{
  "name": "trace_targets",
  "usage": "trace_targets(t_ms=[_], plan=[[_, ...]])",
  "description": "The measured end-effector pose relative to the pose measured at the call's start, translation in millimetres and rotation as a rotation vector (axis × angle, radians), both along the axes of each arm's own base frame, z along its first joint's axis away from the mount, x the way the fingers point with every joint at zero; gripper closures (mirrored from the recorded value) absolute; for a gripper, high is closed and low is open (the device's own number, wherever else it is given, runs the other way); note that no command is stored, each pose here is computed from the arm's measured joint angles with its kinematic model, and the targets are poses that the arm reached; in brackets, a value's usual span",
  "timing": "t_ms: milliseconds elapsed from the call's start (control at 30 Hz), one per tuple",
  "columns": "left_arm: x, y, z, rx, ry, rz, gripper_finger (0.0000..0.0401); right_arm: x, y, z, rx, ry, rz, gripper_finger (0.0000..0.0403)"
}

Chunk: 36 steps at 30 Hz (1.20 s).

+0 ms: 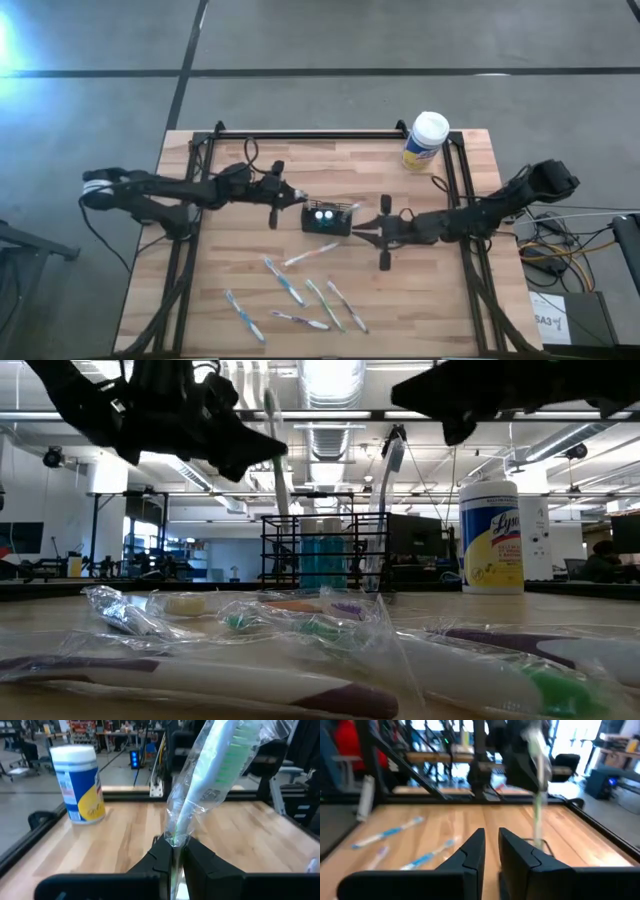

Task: Pick & Place toothbrushing station
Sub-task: Put the right green toothbrush into the black mesh organizer

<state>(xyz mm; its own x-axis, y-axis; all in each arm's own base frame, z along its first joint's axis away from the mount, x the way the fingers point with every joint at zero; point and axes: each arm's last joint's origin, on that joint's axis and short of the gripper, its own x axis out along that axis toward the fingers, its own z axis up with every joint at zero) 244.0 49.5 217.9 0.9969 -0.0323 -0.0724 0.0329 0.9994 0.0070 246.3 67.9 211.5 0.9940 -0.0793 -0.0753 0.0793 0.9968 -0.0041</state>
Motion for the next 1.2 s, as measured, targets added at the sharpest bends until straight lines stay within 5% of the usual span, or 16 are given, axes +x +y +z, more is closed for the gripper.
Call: trace_targets(t_ms=[667, 1200], plan=[[29.3, 9.0, -57.7, -0.02, 0.085, 0.018, 0.0375, -9.7, 0.9, -15.0, -0.004, 0.01, 0.014, 0.0353], [29.4, 10.0, -63.1, 0.0, 0.109, 0.011, 0.0349, -9.6, 0.7, -15.2, -0.005, 0.013, 0.014, 0.0353]])
